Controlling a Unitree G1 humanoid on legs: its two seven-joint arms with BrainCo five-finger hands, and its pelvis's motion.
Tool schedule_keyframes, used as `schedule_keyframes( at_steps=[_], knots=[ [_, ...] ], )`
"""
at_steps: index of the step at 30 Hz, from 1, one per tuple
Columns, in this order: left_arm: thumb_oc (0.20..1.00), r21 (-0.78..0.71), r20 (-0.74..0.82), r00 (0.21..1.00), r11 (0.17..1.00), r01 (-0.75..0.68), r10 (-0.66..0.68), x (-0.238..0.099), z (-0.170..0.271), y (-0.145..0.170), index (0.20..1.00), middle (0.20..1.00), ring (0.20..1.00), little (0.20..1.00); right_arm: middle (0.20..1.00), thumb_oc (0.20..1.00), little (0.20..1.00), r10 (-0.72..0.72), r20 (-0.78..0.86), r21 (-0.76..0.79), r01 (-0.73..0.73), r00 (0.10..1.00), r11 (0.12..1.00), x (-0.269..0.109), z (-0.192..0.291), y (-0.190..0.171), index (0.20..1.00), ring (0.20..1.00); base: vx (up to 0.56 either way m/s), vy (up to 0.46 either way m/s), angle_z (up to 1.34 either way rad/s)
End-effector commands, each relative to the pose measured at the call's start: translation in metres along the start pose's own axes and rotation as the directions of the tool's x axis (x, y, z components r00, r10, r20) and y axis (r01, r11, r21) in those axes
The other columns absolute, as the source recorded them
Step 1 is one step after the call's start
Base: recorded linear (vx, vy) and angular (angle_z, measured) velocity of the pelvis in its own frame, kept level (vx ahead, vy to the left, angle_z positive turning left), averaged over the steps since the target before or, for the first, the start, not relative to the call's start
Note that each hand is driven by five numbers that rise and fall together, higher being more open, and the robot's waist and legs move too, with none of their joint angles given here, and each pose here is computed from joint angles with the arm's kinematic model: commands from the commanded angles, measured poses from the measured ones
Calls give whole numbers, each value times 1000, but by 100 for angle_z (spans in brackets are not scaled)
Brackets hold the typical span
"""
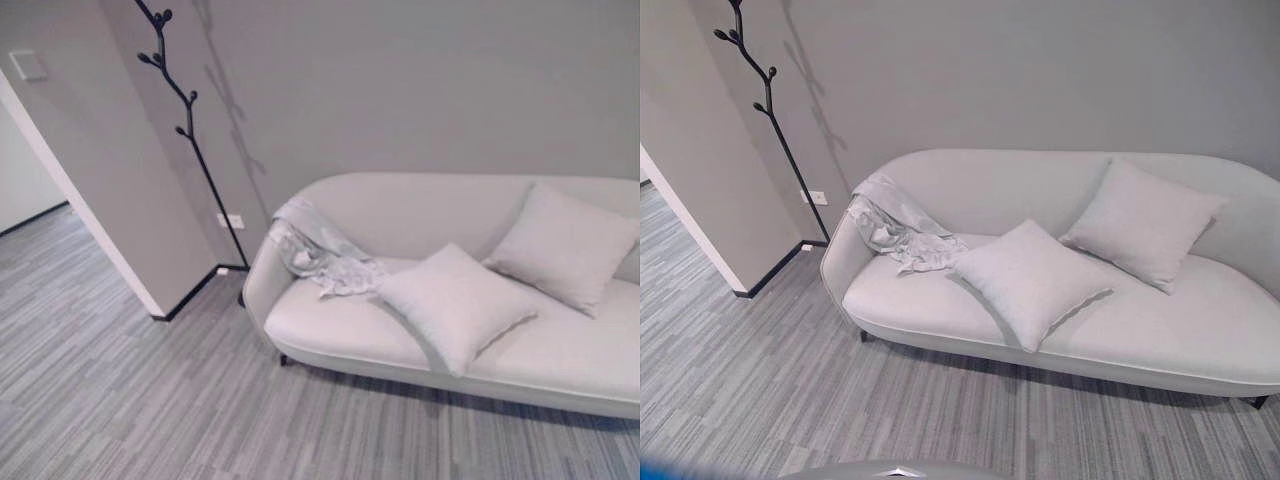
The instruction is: Hang the clothes on the sofa on the clothes rack.
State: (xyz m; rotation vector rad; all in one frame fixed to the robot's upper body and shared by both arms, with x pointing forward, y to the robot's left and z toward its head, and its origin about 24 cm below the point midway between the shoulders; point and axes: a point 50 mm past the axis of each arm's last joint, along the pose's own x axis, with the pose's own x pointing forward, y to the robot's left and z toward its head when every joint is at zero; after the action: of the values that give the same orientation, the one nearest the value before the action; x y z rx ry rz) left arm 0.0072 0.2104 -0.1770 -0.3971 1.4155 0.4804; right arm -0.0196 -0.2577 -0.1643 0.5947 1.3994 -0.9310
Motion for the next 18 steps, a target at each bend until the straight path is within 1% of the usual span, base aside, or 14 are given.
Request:
schedule_keyframes(
  at_steps=[1,9,13,16,18],
  knots=[
    [1000,1,38,999,1000,23,-23,1,18,-12,1000,1000,1000,1000,1000,1000,1000,52,-39,-23,-53,998,998,-1,-8,26,1000,1000,0,0,0],
    [1000,31,63,998,999,19,-21,1,25,-12,1000,1000,1000,1000,1000,1000,1000,70,-35,-60,-72,997,996,0,-8,29,1000,1000,-6,-2,0],
    [1000,50,90,995,998,41,-46,1,38,-21,1000,1000,1000,1000,1000,1000,1000,93,-12,-107,-94,996,990,-1,0,35,1000,1000,-150,-2,6],
    [1000,-84,132,990,995,57,-46,1,43,-25,1000,1000,1000,1000,1000,1000,1000,82,-11,-137,-83,997,987,-2,4,31,1000,1000,108,138,29],
    [1000,-148,144,989,988,54,-33,1,43,-24,1000,1000,1000,1000,1000,1000,1000,79,-10,-168,-80,997,983,-1,4,28,1000,1000,233,213,33]
  ],
)
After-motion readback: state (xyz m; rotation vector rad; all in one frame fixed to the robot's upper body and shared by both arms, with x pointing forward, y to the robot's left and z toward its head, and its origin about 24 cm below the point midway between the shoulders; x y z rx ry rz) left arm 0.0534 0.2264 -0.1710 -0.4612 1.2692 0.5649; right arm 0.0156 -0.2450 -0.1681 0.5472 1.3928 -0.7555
